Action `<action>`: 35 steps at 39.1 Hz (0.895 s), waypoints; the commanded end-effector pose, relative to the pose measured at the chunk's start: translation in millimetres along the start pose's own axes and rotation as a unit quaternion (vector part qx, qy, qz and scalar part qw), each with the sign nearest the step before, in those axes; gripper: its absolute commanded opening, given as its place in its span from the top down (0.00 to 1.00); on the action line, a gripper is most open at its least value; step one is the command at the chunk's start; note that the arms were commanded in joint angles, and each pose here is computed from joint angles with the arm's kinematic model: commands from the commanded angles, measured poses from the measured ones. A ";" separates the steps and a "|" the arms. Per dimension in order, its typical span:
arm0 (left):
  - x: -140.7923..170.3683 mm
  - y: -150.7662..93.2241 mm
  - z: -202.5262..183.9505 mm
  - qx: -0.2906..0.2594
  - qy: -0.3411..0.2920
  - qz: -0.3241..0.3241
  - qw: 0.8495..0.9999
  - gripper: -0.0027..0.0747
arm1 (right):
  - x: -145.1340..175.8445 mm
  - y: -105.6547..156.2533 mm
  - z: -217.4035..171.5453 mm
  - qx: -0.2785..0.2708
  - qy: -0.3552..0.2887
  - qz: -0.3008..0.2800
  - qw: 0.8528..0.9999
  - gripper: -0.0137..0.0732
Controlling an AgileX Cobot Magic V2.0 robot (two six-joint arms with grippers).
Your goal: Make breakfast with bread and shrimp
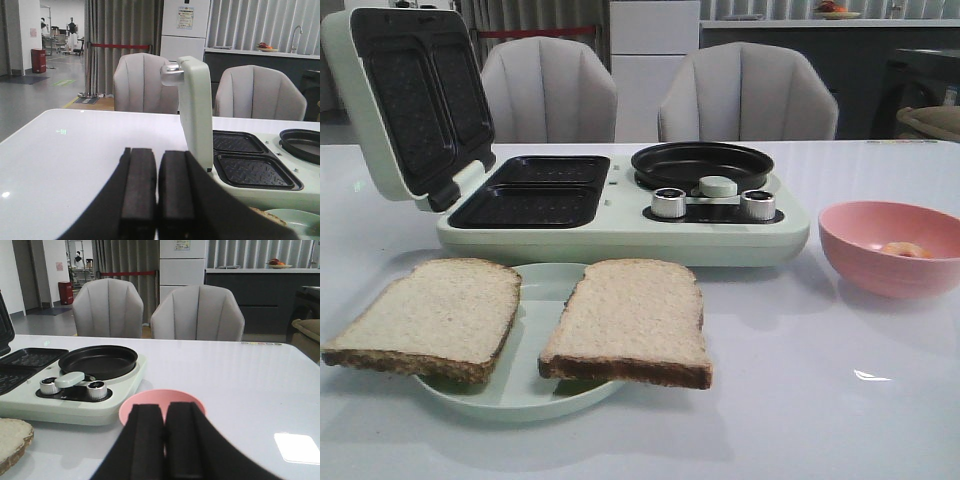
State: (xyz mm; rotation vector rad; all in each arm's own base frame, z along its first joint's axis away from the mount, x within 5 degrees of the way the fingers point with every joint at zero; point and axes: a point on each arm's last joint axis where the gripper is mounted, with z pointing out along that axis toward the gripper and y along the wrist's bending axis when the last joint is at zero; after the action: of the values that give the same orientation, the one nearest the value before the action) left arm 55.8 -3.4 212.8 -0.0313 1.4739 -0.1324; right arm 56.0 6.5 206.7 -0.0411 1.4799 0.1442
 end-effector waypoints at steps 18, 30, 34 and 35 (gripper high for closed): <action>-1.0 -0.7 -1.3 0.007 -0.039 -0.004 0.999 0.82 | -14.1 0.3 -2.6 0.001 -0.059 -0.009 0.998 0.66; -2.8 -1.1 -1.5 0.009 -0.049 -0.005 0.999 0.82 | -14.1 0.3 -2.6 0.001 -0.059 -0.009 0.998 0.66; -9.4 -2.2 -2.3 0.016 -0.083 -0.005 0.996 0.82 | -14.1 0.3 -2.6 0.001 -0.059 -0.009 0.998 0.66; -13.2 -2.9 -3.1 0.020 -0.104 -0.005 0.994 0.82 | -14.1 0.3 -2.6 0.001 -0.059 -0.009 0.998 0.66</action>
State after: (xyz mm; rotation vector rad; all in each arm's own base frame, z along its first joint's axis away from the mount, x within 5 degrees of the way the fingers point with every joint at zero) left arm 55.2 -3.8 217.9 -0.0262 1.4173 -0.1383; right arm 56.0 6.5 206.7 -0.0411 1.4799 0.1442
